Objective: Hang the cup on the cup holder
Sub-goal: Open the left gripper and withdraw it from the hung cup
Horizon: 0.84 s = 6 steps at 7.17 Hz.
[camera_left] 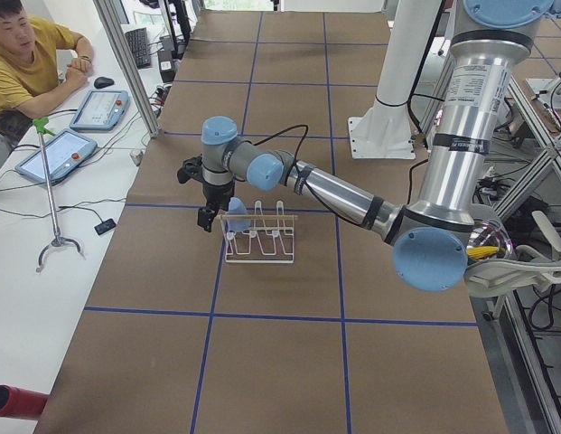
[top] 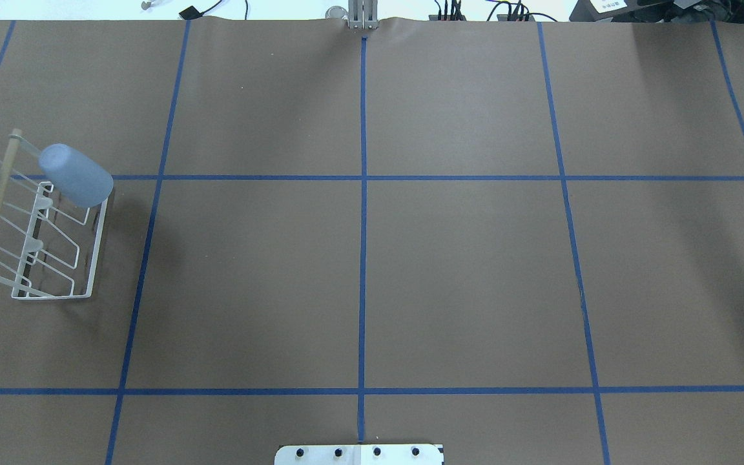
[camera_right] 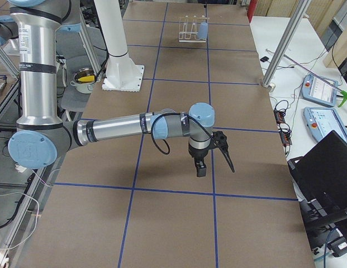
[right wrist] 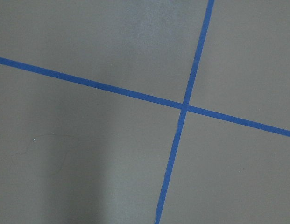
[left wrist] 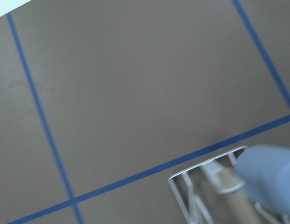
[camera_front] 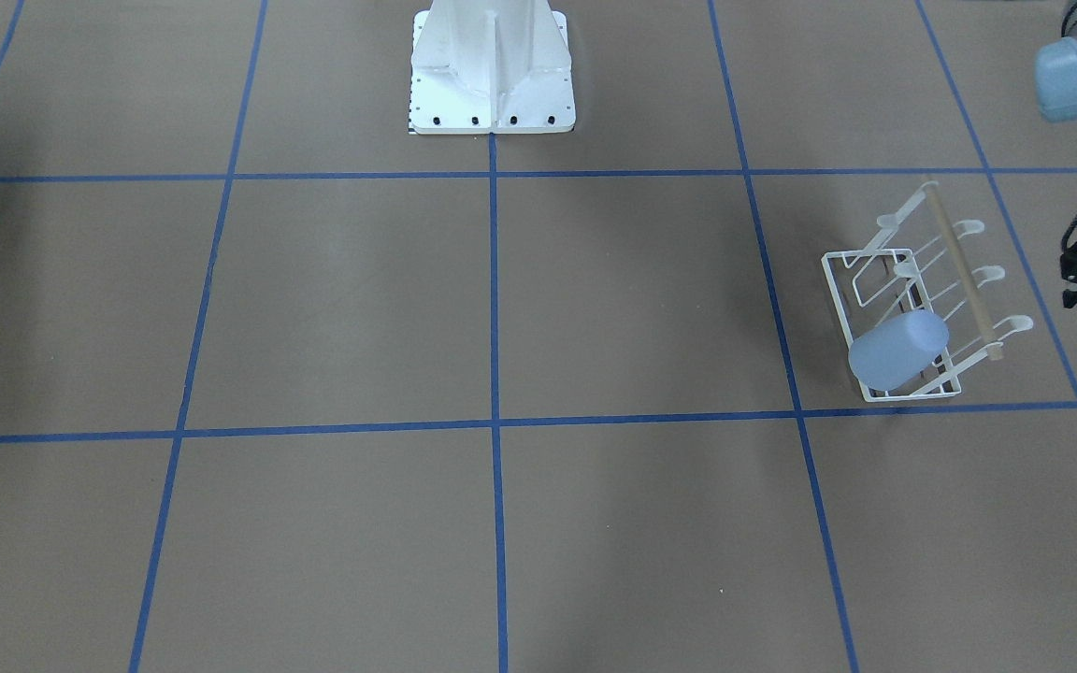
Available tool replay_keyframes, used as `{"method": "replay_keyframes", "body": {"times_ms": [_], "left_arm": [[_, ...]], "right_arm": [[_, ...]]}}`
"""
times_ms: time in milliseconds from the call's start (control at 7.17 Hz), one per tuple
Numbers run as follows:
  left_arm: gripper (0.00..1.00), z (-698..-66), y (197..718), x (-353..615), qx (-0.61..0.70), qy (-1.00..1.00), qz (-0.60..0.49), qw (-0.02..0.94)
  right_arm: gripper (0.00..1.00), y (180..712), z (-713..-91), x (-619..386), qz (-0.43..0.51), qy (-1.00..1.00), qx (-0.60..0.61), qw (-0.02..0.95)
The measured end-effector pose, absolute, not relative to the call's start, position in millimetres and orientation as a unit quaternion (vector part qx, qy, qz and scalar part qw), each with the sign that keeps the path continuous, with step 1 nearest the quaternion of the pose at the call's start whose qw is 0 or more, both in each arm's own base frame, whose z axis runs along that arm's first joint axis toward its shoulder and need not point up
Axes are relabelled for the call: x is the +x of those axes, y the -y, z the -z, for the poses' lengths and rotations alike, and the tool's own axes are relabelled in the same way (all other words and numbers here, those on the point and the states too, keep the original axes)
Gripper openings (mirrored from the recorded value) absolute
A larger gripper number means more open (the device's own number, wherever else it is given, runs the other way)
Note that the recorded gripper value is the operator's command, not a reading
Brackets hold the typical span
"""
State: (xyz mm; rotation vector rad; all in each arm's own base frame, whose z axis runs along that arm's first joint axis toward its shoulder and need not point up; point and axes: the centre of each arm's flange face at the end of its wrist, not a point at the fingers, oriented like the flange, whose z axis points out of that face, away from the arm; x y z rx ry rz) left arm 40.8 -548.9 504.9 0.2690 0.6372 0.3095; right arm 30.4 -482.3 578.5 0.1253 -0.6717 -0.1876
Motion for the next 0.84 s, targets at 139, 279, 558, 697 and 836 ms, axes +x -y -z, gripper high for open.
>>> {"method": "replay_keyframes", "body": {"times_ms": [139,279,558,697,836], "left_arm": [[0.98,-539,538,1,0.122,-0.326,-0.155,0.925],[0.98,-574,525,-34,0.116,-0.337,-0.162,0.92],[0.98,-619,494,-66,0.103,-0.347,-0.157,0.919],[0.98,-624,482,-80,0.105,-0.35,-0.144,0.92],[0.98,-628,472,-92,0.105,-0.353,-0.129,0.921]], "right_arm": [[1.0,481,-580,38,0.081,0.33,0.059,0.939],[1.0,481,-579,47,0.067,0.333,0.052,0.939],[1.0,485,-570,67,0.038,0.342,0.038,0.938],[1.0,487,-568,71,0.034,0.341,0.036,0.939],[1.0,487,-568,73,0.033,0.339,0.035,0.939]]}}
